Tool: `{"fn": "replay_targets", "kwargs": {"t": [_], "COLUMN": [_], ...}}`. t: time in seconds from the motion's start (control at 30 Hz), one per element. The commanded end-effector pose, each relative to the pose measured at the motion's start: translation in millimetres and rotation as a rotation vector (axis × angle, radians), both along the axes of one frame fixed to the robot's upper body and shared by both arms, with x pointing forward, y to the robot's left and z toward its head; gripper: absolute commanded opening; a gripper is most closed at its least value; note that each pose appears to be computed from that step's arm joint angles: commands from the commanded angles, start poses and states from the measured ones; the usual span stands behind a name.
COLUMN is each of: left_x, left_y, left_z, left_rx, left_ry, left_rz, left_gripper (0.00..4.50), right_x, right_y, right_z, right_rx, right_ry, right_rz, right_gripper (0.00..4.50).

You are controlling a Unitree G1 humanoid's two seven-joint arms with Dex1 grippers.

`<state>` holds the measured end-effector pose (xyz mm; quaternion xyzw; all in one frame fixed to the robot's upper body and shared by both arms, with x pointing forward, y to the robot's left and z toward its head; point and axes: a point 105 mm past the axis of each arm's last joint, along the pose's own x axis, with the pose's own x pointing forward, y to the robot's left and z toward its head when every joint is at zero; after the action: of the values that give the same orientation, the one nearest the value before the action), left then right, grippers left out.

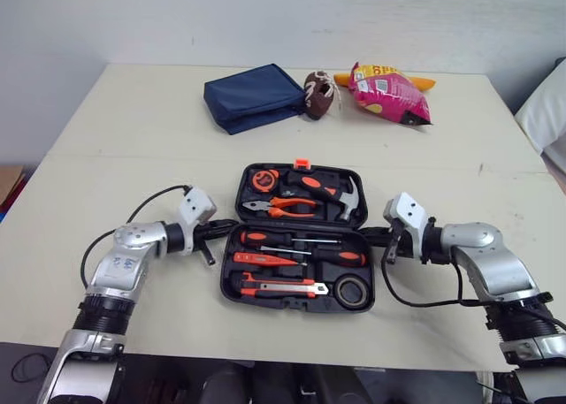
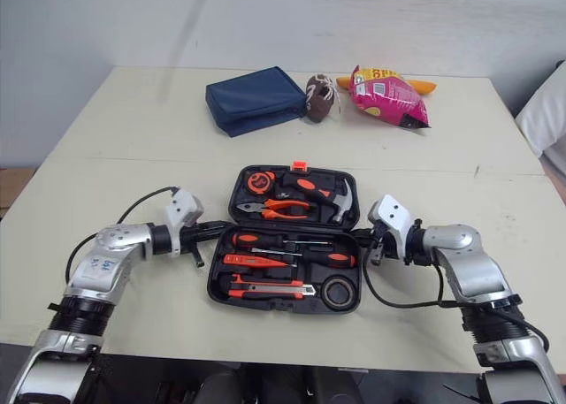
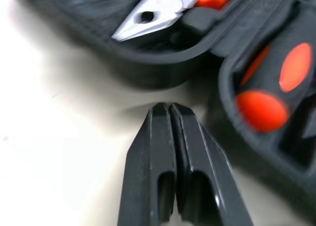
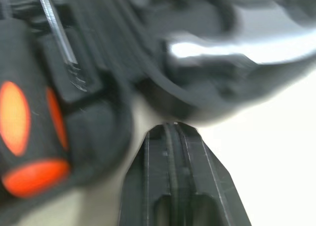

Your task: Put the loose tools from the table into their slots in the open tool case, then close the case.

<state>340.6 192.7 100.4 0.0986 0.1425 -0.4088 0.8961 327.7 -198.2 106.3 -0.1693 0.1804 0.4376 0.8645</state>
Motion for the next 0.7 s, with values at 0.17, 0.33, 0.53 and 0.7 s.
{"fn": "replay_targets", "kwargs": {"t": [0.17, 0.33, 0.53, 0.7], "left_x": [-10, -3, 21, 36], "left_y": [29, 2, -19, -30], "left_z": [57, 83, 82, 75], "left_rx": [-0.086, -0.164, -0.214, -0.194], "left_ry": [0.116, 0.263, 0.357, 0.377], "left_rz": [0.125, 0.108, 0.191, 0.228], "left_gripper": [2.96, 4.48, 4.48, 4.48], "right_x": [-3, 1, 3, 23], "right_y": [-30, -4, 23, 20], "right_z": [58, 84, 81, 69], "right_rx": [0.161, 0.357, 0.222, 0.132], "right_ry": [0.051, 0.349, 0.519, 0.52], "right_rz": [-0.2, -0.295, -0.319, -0.454], "right_gripper": [3.88, 4.5, 4.5, 4.5]}}
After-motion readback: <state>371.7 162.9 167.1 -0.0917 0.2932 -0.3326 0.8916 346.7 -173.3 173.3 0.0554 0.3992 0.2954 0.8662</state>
